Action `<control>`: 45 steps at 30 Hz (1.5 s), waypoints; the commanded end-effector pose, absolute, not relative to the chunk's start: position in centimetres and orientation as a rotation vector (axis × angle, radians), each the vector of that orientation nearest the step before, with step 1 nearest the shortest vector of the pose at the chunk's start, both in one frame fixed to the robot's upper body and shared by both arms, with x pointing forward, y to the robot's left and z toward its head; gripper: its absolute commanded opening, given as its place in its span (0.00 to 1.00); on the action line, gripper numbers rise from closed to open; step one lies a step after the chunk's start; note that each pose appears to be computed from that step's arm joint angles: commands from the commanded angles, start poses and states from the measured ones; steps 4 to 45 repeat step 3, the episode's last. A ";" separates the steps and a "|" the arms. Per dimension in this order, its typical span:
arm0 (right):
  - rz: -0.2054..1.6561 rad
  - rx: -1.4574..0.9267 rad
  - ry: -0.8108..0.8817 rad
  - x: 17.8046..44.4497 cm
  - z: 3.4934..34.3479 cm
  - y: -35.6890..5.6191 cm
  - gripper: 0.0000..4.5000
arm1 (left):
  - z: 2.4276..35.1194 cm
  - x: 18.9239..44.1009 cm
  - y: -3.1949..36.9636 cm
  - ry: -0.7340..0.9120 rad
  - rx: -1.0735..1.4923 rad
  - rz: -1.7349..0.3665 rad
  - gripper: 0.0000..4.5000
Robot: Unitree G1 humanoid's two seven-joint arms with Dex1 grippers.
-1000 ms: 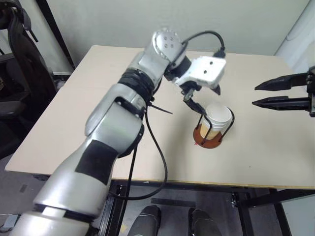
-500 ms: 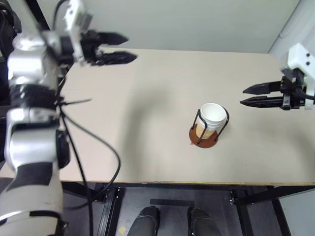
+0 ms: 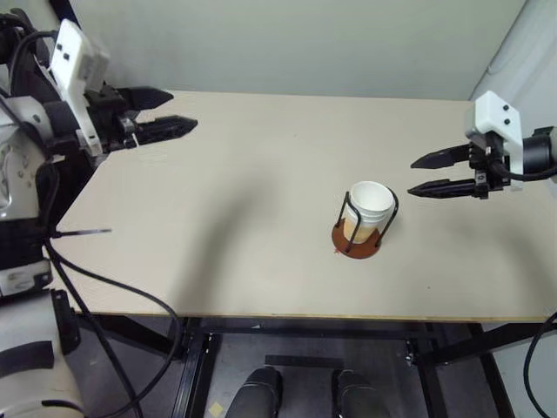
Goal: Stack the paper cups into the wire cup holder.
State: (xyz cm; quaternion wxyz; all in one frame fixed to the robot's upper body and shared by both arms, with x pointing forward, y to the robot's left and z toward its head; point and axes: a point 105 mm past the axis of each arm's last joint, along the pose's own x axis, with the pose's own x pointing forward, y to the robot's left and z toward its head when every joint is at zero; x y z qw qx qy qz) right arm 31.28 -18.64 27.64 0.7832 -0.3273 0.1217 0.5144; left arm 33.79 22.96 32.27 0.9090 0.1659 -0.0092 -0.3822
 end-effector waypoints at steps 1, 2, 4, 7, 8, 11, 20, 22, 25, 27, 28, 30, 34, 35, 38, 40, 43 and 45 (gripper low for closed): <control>1.105 -0.744 0.215 30.8 28.7 -18.2 0.56 | 33.4 33.0 23.0 -0.057 0.367 -0.777 0.83; 1.096 -0.740 0.206 30.8 28.9 -18.3 0.56 | 33.4 33.0 23.1 -0.055 0.367 -0.775 0.83; 1.091 -0.737 0.200 30.7 29.1 -18.3 0.56 | 33.5 33.0 23.1 -0.051 0.368 -0.777 0.83; 1.091 -0.737 0.200 30.7 29.1 -18.3 0.56 | 33.5 33.0 23.1 -0.051 0.368 -0.777 0.83; 1.091 -0.737 0.200 30.7 29.1 -18.3 0.56 | 33.5 33.0 23.1 -0.051 0.368 -0.777 0.83; 1.091 -0.737 0.200 30.7 29.1 -18.3 0.56 | 33.5 33.0 23.1 -0.051 0.368 -0.777 0.83; 1.091 -0.737 0.200 30.7 29.1 -18.3 0.56 | 33.5 33.0 23.1 -0.051 0.368 -0.777 0.83; 1.091 -0.737 0.200 30.7 29.1 -18.3 0.56 | 33.5 33.0 23.1 -0.051 0.368 -0.777 0.83; 1.091 -0.737 0.200 30.7 29.1 -18.3 0.56 | 33.5 33.0 23.1 -0.051 0.368 -0.777 0.83; 1.091 -0.737 0.200 30.7 29.1 -18.3 0.56 | 33.5 33.0 23.1 -0.051 0.368 -0.777 0.83; 1.091 -0.737 0.200 30.7 29.1 -18.3 0.56 | 33.5 33.0 23.1 -0.051 0.368 -0.777 0.83; 1.091 -0.737 0.200 30.7 29.1 -18.3 0.56 | 33.5 33.0 23.1 -0.051 0.368 -0.777 0.83; 1.091 -0.737 0.200 30.7 29.1 -18.3 0.56 | 33.5 33.0 23.1 -0.051 0.368 -0.777 0.83; 1.091 -0.737 0.200 30.7 29.1 -18.3 0.56 | 33.5 33.0 23.1 -0.051 0.368 -0.777 0.83; 1.091 -0.737 0.200 30.7 29.1 -18.3 0.56 | 33.5 33.0 23.1 -0.051 0.368 -0.777 0.83; 1.091 -0.737 0.200 30.7 29.1 -18.3 0.56 | 33.5 33.0 23.1 -0.051 0.368 -0.777 0.83; 1.091 -0.737 0.200 30.7 29.1 -18.3 0.56 | 33.5 33.0 23.1 -0.051 0.368 -0.777 0.83; 1.091 -0.737 0.200 30.7 29.1 -18.3 0.56 | 33.5 33.0 23.1 -0.051 0.368 -0.777 0.83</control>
